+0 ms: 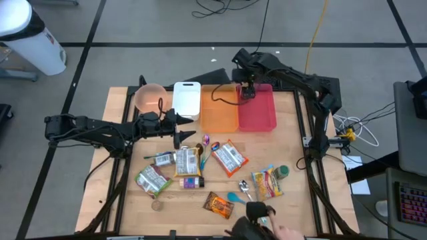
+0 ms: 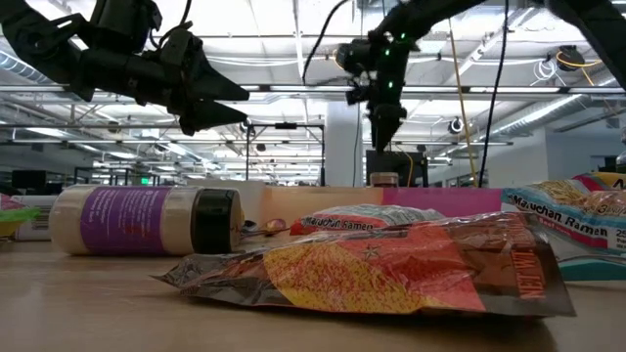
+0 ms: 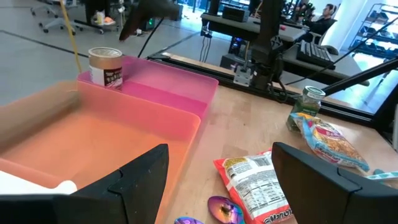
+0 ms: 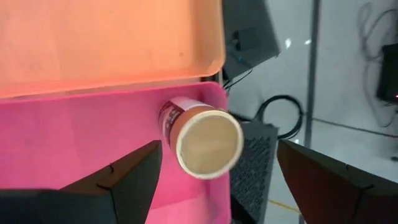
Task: Pick & Place Food Item
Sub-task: Put the middle purple blue spoon into the white bin
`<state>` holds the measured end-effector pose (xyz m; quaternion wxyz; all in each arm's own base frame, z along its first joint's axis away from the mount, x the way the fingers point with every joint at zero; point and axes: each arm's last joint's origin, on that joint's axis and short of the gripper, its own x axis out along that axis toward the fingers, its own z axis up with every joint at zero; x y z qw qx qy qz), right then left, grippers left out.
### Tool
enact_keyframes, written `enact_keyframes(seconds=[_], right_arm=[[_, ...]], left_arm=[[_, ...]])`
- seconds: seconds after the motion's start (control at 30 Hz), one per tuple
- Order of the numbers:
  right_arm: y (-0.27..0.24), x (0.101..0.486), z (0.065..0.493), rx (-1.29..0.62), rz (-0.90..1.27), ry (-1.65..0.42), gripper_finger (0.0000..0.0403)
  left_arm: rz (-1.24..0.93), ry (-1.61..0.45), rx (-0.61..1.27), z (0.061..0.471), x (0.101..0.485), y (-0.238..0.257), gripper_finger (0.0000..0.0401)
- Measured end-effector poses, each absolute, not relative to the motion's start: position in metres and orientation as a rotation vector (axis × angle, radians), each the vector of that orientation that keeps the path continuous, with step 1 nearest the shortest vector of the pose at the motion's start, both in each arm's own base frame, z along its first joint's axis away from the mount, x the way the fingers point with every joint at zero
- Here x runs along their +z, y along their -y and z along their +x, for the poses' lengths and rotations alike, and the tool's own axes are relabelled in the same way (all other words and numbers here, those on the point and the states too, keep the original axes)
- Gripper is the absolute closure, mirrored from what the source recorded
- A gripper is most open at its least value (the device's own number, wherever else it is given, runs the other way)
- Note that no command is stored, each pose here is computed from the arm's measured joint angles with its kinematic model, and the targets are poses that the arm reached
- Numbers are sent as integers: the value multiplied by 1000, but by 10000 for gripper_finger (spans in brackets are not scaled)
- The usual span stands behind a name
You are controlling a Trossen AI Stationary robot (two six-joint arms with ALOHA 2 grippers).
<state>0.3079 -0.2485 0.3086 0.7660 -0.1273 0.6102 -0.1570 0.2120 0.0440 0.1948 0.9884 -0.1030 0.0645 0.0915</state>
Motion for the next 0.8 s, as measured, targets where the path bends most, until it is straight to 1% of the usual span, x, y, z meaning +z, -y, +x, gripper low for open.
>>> enact_keyframes(seconds=[0.1, 0.17, 0.3, 0.4, 0.5, 0.57, 0.67, 0.8], right_arm=[[233, 334, 303, -393, -252, -1228, 90], [220, 352, 298, -386, -182, -1130, 90], [195, 382, 287, -297, 30, -925, 90], [173, 389, 281, -195, 185, -806, 90], [149, 380, 281, -99, 238, -729, 90], [132, 362, 283, -72, 240, -688, 90], [107, 329, 287, -23, 244, -598, 90], [72, 276, 292, 63, 266, -420, 90]], left_arm=[[-210, -129, 186, 212, 195, -44, 112], [-213, -129, 187, 212, 195, -44, 112], [-208, -129, 186, 212, 195, -44, 112], [-209, -128, 186, 212, 195, -44, 111], [-219, -119, 186, 212, 196, -44, 111], [-238, -117, 187, 212, 196, -44, 112], [-254, -116, 186, 212, 196, -44, 112], [-284, -117, 172, 213, 196, -40, 112]])
